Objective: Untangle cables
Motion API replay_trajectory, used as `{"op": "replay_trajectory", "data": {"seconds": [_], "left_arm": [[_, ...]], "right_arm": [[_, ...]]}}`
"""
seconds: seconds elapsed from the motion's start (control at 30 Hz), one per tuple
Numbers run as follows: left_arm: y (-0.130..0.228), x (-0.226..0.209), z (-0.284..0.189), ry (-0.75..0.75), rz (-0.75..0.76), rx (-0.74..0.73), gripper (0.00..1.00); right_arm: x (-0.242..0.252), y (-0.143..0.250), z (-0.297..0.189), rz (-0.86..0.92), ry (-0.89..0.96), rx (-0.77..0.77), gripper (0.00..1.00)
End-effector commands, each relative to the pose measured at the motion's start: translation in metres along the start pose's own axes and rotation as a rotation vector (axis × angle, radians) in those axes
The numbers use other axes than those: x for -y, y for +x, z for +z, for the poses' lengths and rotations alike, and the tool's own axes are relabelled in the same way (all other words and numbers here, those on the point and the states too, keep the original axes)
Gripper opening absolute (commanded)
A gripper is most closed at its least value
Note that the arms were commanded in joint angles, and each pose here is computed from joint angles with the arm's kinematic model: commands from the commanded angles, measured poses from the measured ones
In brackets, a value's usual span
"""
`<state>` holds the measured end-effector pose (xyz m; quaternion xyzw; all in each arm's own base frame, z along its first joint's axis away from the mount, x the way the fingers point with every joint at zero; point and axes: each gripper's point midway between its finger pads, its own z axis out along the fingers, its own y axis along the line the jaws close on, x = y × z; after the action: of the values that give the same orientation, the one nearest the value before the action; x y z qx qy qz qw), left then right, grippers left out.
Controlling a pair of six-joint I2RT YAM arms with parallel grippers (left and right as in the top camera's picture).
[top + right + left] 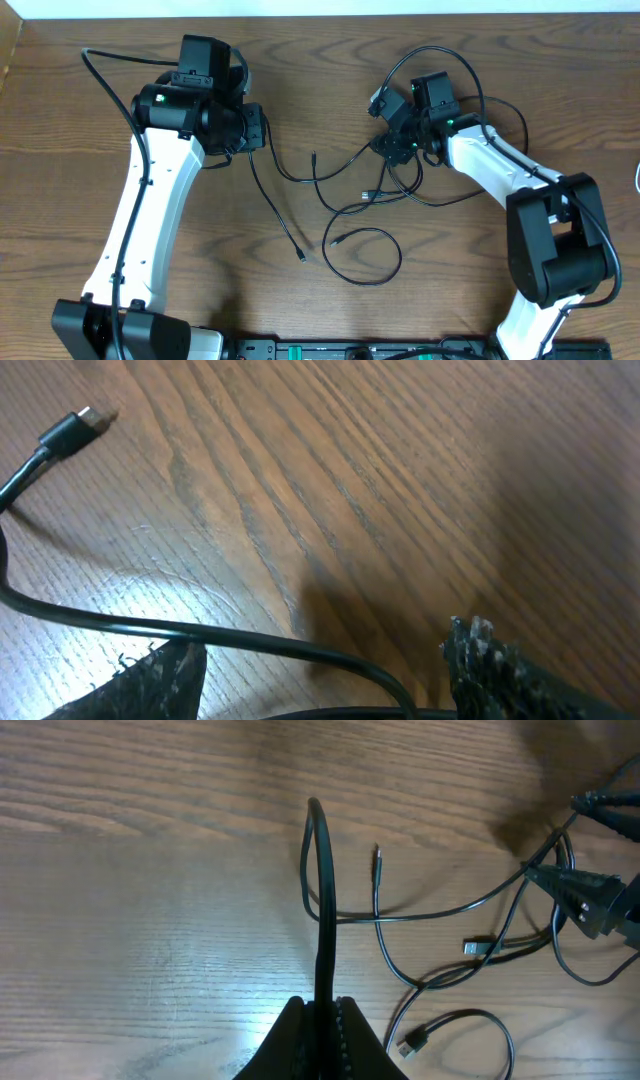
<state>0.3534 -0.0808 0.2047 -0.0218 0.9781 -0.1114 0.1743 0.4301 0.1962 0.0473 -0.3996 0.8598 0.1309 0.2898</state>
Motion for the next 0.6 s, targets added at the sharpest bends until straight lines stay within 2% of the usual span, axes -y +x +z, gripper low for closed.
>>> {"op": "replay_trajectory", "data": {"seconds": [0.0,0.03,0.07,0.1,0.13,0.17,0.2,0.23,0.33,0.37,0.4,0.5,0.57], "left_arm": [[0.001,0.001,0.000,0.005,0.010,-0.004,0.07],[0.001,0.001,0.000,0.005,0.010,-0.004,0.07],[0.001,0.001,0.000,0.005,0.010,-0.004,0.07],[0.001,0.001,0.000,0.005,0.010,-0.004,0.08],[0.001,0.001,0.000,0.005,0.010,-0.004,0.07],[0.001,0.001,0.000,0.005,0.010,-0.004,0.07],[0.001,0.001,0.000,0.005,0.010,-0.004,0.07],[0.001,0.001,0.000,0.005,0.010,-0.004,0.07],[-0.001,0.002,0.000,0.009,0.011,0.002,0.07],[-0.001,0.003,0.000,0.016,0.012,0.002,0.07],[-0.002,0.011,0.000,0.054,0.017,0.005,0.07],[-0.008,0.044,-0.002,0.192,0.058,0.033,0.07],[-0.012,0.062,-0.003,0.245,0.095,0.056,0.07]], "right_arm": [[-0.009,0.016,0.021,0.007,-0.042,-0.047,0.72],[-0.010,0.020,0.026,0.007,-0.047,-0.056,0.70],[-0.010,0.017,0.028,0.006,-0.042,-0.046,0.58],[-0.008,0.013,0.028,0.024,-0.029,-0.035,0.51],[-0.004,0.009,0.027,0.043,-0.009,-0.022,0.39],[0.001,0.005,0.023,0.065,0.019,-0.014,0.18],[0.004,0.003,0.021,0.076,0.035,-0.011,0.09],[0.020,-0.009,0.002,0.109,0.129,0.007,0.01],[0.040,-0.061,-0.074,0.075,0.301,0.155,0.02],[0.041,-0.076,-0.100,0.068,0.334,0.210,0.10],[0.040,-0.093,-0.132,0.091,0.367,0.283,0.13],[0.037,-0.107,-0.183,0.255,0.383,0.400,0.15],[0.030,-0.097,-0.191,0.404,0.343,0.392,0.16]]}}
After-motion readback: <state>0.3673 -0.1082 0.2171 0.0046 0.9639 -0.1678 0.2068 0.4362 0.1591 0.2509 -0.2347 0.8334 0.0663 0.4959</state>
